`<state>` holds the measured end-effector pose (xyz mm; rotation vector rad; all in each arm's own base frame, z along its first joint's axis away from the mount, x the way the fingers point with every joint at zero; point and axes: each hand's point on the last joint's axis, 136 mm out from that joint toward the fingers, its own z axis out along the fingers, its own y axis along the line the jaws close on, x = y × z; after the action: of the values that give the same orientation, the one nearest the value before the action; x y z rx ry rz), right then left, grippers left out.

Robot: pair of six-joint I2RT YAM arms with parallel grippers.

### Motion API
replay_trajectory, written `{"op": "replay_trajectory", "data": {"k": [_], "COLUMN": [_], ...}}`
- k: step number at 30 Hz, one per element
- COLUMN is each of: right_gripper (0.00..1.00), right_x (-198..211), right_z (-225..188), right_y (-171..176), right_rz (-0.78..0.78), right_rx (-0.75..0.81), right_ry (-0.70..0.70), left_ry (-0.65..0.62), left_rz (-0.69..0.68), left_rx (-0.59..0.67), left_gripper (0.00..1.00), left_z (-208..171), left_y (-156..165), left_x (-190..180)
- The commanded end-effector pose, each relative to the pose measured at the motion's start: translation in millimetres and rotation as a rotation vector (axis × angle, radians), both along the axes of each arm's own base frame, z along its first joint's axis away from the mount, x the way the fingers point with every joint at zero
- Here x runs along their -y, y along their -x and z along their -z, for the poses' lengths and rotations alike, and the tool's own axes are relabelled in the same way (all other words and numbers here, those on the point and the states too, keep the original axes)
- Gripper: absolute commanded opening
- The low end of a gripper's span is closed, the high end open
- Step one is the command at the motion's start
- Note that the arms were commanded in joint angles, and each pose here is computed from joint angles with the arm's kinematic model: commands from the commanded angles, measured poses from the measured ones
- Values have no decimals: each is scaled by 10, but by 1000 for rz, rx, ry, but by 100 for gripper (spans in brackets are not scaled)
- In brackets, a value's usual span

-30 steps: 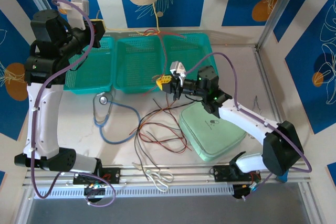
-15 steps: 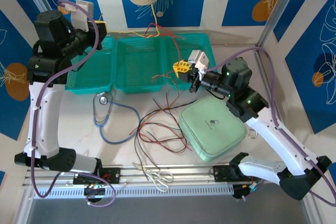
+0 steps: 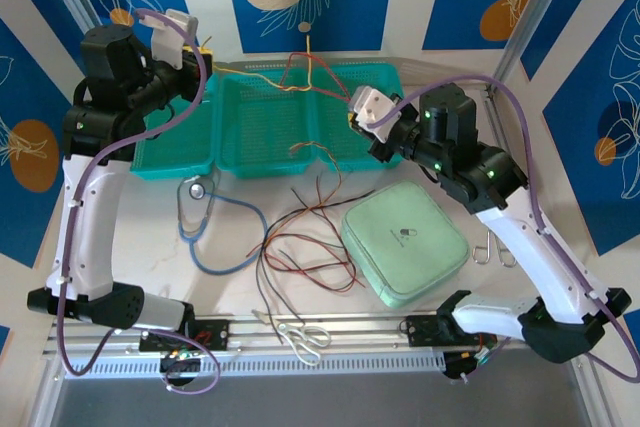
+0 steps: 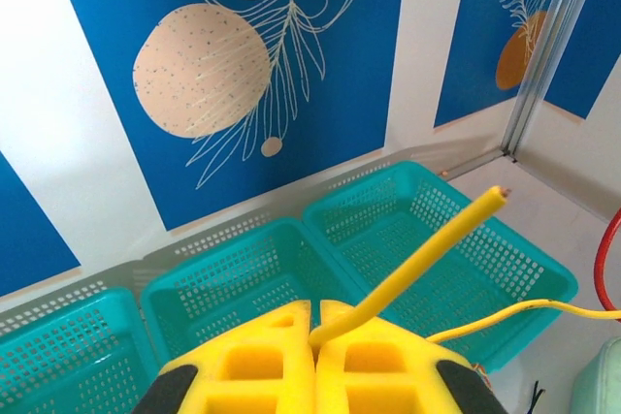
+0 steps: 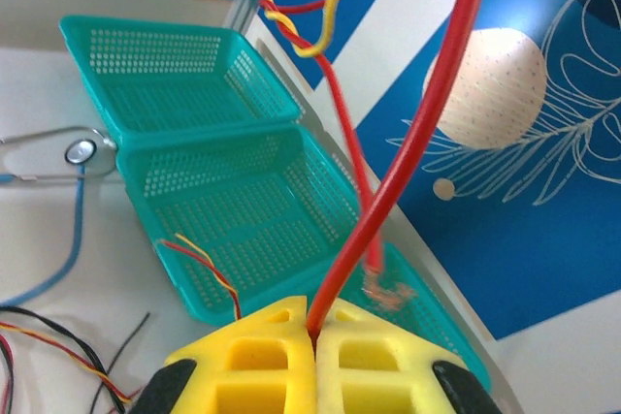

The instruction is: Untangle the cables

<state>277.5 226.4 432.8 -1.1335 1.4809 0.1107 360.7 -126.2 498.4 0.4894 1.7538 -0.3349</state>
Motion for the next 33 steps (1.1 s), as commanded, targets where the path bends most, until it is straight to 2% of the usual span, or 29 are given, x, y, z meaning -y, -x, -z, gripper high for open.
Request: {"op": "replay_trajectory", "data": {"k": [1, 5, 12, 17, 22, 27, 33], "right_gripper": [0, 0, 0, 0, 0, 0, 0], "right_x": [268, 321, 129, 116, 110, 180, 217], "right_z": [-90, -234, -595, -795, -802, -283, 373], "right_y": [19, -2, -57, -215, -597, -994, -888], "right_rz": [77, 92, 24, 13, 20, 63, 71], "right_rx": [49, 108, 231, 245, 114, -189, -376], "right_ry": [58, 71, 90, 55, 18, 11, -12], "left_ry": [-32, -45, -76, -89, -66, -10, 96], "left_rz": [25, 56, 94, 117, 139, 101, 24], "left_rx": [32, 30, 24, 30, 49, 87, 182], "left_gripper": [0, 0, 0, 0, 0, 0, 0], "left_z": [-57, 0, 66, 82, 51, -85, -426], "left_y": [125, 114, 144, 186, 211, 173, 57], "left_x": [20, 84, 206, 252, 295, 264, 188]}}
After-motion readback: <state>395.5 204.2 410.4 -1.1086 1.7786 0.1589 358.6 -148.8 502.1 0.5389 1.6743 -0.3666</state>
